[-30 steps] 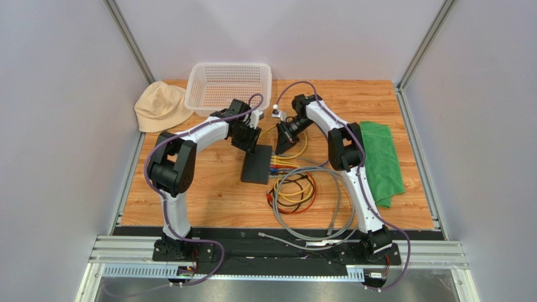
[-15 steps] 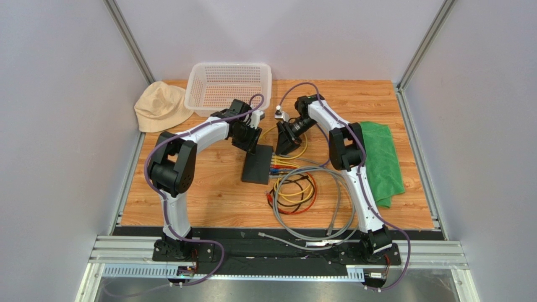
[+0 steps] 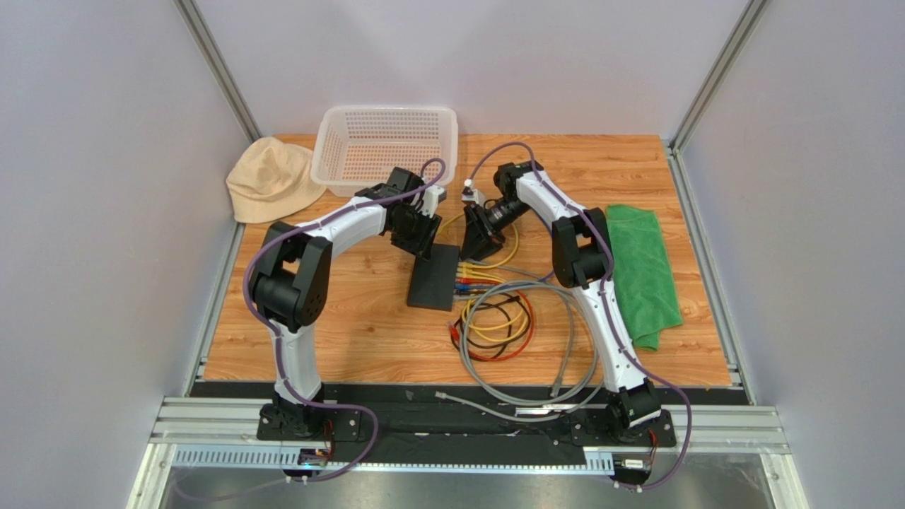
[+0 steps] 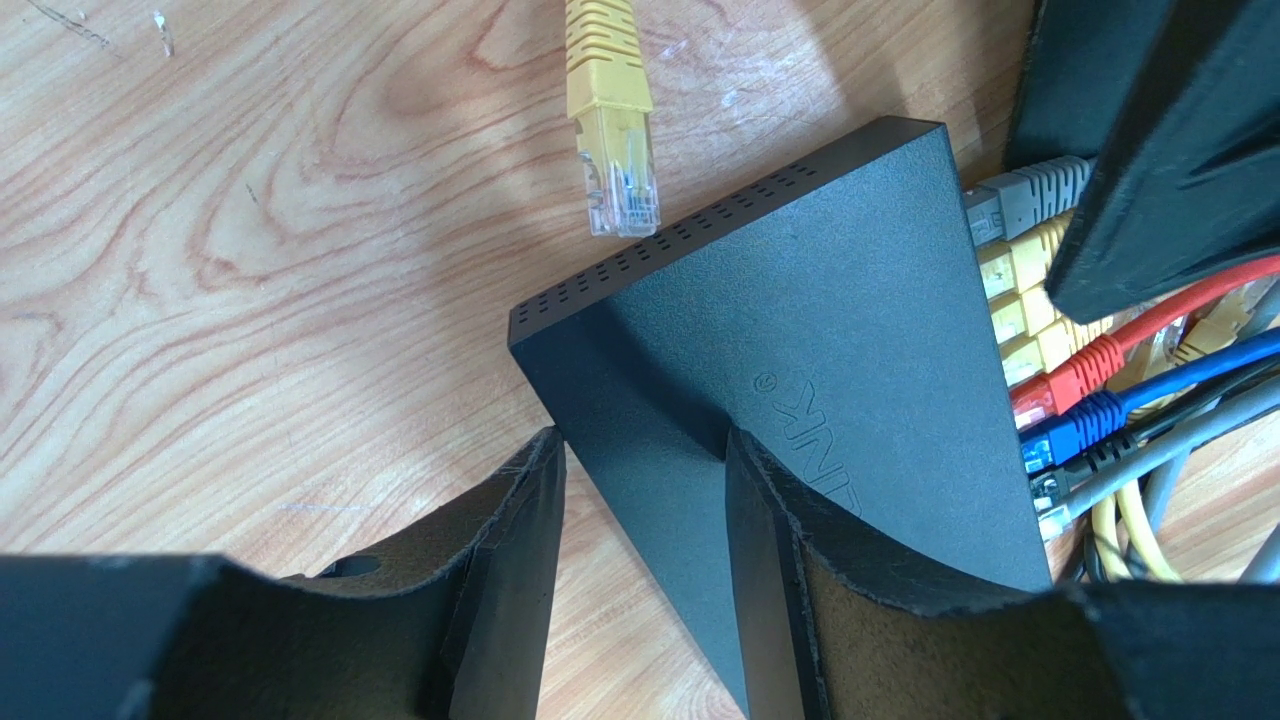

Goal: Pull the plug from the switch port

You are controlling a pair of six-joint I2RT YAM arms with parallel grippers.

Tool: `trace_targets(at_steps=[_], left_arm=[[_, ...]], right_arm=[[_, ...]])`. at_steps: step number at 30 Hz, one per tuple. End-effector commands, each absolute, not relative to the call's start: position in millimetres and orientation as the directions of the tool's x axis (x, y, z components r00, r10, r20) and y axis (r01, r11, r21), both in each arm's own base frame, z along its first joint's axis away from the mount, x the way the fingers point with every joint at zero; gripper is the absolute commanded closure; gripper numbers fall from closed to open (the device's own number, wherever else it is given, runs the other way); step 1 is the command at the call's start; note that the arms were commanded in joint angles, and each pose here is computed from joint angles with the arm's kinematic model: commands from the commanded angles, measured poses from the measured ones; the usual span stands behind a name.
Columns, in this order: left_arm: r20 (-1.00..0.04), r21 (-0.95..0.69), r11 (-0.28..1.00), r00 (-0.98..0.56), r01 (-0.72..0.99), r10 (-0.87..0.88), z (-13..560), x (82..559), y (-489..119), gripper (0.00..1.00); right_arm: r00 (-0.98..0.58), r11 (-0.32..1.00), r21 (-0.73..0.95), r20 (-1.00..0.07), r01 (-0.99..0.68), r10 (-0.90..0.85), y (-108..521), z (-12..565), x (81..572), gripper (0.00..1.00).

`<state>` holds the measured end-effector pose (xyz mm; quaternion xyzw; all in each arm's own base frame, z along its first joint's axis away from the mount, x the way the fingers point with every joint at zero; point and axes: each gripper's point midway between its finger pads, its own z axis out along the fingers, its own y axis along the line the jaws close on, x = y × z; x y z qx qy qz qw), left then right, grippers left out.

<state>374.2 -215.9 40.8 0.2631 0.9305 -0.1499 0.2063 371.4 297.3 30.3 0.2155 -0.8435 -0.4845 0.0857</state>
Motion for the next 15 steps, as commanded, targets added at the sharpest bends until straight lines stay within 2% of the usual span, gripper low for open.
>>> trace_targets(at_steps=[1, 4, 7, 11, 12, 15], left_arm=[[-0.402, -0.164, 0.789, -0.771, 0.592, 0.495, 18.4, 358.3, -219.8, 0.50], [-0.401, -0.164, 0.788, -0.770, 0.593, 0.496, 18.4, 358.0, -219.5, 0.50], [-0.399, -0.163, 0.789, -0.771, 0.592, 0.496, 17.7, 358.0, -219.2, 0.50], [-0.393, -0.166, 0.788, -0.773, 0.593, 0.499, 16.2, 358.4, -220.0, 0.50], [-0.392, -0.167, 0.786, -0.772, 0.595, 0.500, 16.0, 358.3, -220.1, 0.50], [-0.389, -0.169, 0.786, -0.773, 0.594, 0.501, 15.7, 357.9, -220.2, 0.50]], right_arm=[[-0.876, 0.500, 0.783, -0.113, -0.369, -0.470, 312.0, -30.3, 380.5, 0.50], [-0.877, 0.488, 0.793, -0.114, -0.363, -0.467, 318.2, -29.9, 380.0, 0.55], [-0.884, 0.523, 0.774, -0.100, -0.358, -0.457, 321.5, -31.8, 379.9, 0.64], [-0.875, 0.572, 0.718, -0.106, -0.396, -0.472, 325.2, -32.3, 378.6, 0.69], [-0.874, 0.583, 0.707, -0.104, -0.400, -0.474, 325.3, -33.2, 378.1, 0.68], [-0.871, 0.608, 0.677, -0.101, -0.414, -0.480, 325.5, -34.3, 378.2, 0.53]])
